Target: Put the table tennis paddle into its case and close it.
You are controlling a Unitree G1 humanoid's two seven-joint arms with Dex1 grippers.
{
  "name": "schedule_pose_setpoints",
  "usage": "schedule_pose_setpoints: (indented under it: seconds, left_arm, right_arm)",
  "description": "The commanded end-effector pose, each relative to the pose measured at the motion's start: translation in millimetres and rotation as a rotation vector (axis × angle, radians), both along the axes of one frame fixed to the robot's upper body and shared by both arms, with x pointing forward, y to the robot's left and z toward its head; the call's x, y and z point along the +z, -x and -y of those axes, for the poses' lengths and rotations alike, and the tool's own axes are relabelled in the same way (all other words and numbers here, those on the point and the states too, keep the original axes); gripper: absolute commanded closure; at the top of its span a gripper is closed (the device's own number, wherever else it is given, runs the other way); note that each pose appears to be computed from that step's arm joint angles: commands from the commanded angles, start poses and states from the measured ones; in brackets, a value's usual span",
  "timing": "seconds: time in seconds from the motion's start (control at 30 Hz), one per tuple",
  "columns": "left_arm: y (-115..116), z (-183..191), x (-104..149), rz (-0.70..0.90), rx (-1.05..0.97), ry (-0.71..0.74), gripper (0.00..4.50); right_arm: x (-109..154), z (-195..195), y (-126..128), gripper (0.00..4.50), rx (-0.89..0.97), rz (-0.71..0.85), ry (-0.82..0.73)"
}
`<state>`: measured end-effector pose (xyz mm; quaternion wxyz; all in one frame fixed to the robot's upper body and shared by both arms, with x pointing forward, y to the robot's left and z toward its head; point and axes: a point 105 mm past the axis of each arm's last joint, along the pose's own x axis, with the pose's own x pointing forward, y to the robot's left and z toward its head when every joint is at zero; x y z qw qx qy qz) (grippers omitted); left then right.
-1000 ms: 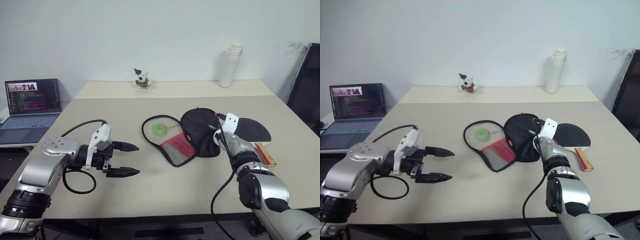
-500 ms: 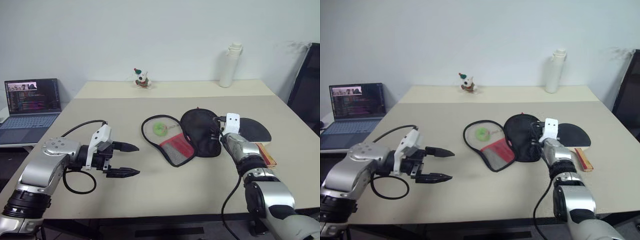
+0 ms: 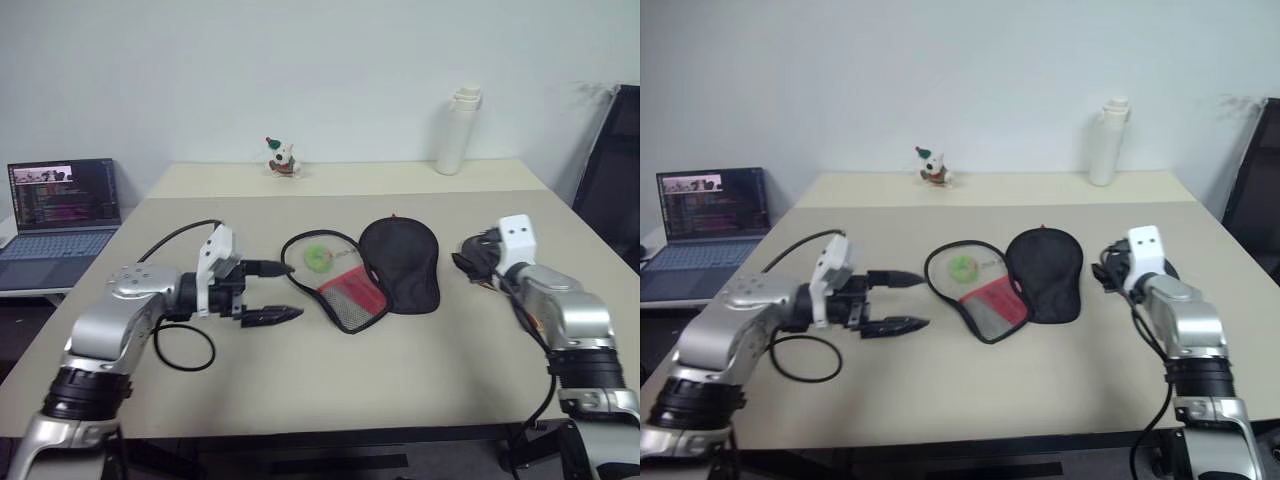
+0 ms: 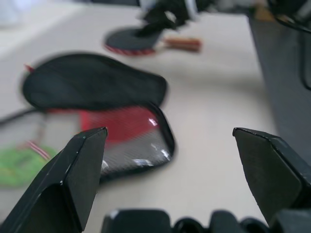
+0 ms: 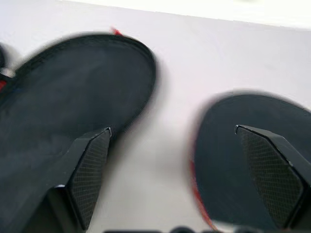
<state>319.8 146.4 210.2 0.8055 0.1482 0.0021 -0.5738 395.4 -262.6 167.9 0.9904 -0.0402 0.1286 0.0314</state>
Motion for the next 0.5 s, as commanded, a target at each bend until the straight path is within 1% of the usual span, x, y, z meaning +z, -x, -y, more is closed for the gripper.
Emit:
schedule_pose_setpoints:
  seconds: [0.03, 0.07, 0.13, 0.27, 0.37, 0.5]
  left_arm:
    - [-10.7, 5.7, 14.9, 0.098, 0.029, 0.016, 0.00]
    - [-12.9, 7.1, 16.4, 0.106, 0.034, 0.027, 0.00]
    - [-17.8, 14.3, 18.9, 0.123, 0.031, 0.045, 0.00]
    - [-17.8, 17.9, 14.4, 0.112, 0.004, 0.036, 0.00]
    - [-18.5, 15.6, 11.8, 0.107, 0.008, 0.029, 0.00]
    - [-17.2, 12.9, 8.7, 0.096, 0.007, 0.020, 0.00]
  right_arm:
    - [7.3, 27.0, 12.5, 0.03, -0.104, -0.004, -0.030]
    - [4.1, 29.7, 14.4, 0.03, -0.116, -0.022, -0.043]
    - [-10.7, 41.5, 22.7, 0.03, -0.145, -0.088, -0.023]
    - [-31.6, 47.7, 30.6, 0.03, -0.131, -0.174, 0.012]
    - [-41.1, 48.9, 29.5, 0.03, -0.128, -0.205, 0.012]
    - [-48.5, 46.8, 19.4, 0.03, -0.118, -0.208, -0.013]
